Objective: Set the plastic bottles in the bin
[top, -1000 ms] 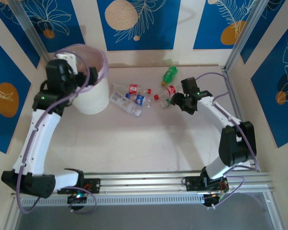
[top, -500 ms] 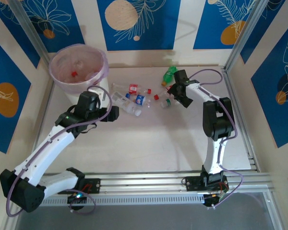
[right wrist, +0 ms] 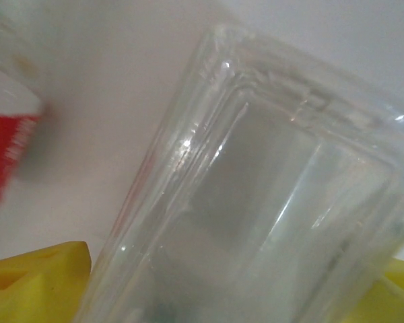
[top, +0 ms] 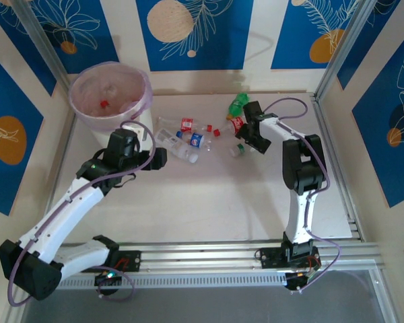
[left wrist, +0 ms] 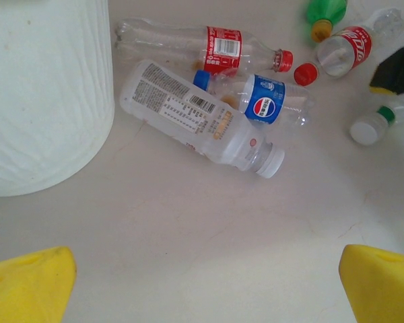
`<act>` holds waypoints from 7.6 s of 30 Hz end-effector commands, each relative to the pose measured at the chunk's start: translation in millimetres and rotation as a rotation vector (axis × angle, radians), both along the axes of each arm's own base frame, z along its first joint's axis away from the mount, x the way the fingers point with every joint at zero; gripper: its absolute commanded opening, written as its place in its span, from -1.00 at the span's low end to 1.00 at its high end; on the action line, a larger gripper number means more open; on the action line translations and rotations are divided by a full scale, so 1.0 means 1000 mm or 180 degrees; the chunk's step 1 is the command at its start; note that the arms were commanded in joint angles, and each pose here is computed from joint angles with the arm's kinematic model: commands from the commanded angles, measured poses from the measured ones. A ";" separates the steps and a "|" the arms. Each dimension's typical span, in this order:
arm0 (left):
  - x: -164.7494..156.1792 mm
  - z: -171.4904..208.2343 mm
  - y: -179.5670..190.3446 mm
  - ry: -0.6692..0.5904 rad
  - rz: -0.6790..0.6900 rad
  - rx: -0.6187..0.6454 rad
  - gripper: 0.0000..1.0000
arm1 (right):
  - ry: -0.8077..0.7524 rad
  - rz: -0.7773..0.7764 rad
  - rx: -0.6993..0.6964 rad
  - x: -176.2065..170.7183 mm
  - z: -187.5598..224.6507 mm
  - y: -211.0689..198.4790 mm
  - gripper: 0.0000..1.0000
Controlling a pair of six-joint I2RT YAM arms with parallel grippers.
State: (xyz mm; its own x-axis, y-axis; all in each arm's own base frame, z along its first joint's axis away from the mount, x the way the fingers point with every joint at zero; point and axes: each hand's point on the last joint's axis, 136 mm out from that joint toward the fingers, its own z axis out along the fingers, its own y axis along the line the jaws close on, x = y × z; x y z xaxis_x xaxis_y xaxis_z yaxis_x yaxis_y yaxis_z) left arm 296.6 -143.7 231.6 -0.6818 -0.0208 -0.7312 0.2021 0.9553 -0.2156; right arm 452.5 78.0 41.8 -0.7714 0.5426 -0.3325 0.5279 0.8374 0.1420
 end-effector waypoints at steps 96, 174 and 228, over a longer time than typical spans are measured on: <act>0.025 -0.027 -0.218 0.0724 -0.0974 -0.2511 0.25 | -0.0959 0.3812 0.1876 -0.198 0.120 0.176 -0.63; 0.254 -0.019 0.133 0.0188 0.1373 -0.1593 -0.14 | -0.0596 0.1781 0.0330 -0.166 0.087 0.025 0.63; 0.070 0.163 0.084 -0.0875 0.0682 -0.0663 1.00 | -0.0855 0.4060 -0.0145 -0.086 0.115 0.227 0.63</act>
State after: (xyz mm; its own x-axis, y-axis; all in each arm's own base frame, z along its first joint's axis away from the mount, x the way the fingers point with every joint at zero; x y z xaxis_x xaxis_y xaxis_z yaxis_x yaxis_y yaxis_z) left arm 399.3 -35.1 410.5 -0.3792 -0.3008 -0.8751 0.0292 0.9413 -0.3362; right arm 362.6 286.0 166.7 -0.6625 -0.4744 -0.5797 -0.6271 0.7745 0.0829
